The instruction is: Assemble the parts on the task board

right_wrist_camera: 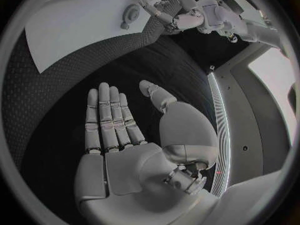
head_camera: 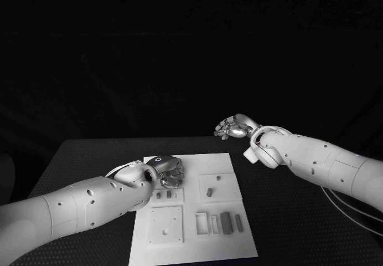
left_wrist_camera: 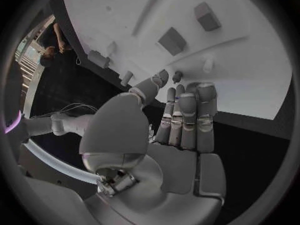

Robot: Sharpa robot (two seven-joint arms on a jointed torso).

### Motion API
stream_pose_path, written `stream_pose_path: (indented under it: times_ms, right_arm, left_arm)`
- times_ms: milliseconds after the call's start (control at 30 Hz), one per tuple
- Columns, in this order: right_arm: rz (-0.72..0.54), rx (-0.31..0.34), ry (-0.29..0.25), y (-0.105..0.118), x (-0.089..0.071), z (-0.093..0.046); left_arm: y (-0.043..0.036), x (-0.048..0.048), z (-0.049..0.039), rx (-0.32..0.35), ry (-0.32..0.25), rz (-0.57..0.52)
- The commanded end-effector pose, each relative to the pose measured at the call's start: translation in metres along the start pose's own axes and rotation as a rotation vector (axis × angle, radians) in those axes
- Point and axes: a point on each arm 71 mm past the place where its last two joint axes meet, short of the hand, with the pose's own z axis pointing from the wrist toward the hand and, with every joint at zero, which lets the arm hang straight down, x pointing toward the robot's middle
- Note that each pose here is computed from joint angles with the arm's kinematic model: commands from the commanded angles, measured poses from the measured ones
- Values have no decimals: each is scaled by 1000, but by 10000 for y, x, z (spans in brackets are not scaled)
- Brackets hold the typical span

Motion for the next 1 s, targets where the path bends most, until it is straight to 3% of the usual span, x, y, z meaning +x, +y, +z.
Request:
stream_pose_path:
  times_ms: [33, 267, 533, 1000]
  right_arm:
    - [4, -8, 13, 11, 15, 0]
    - [4, -9, 15, 15, 21, 3]
    - [6, -12, 17, 26, 32, 3]
    - [6, -14, 19, 32, 38, 5]
  left_arm:
    - [-38, 9, 10, 32, 2, 28]
    - [-58, 29, 27, 40, -6, 30]
    - [-24, 41, 43, 27, 1, 34]
    - [-20, 138, 69, 22, 18, 29]
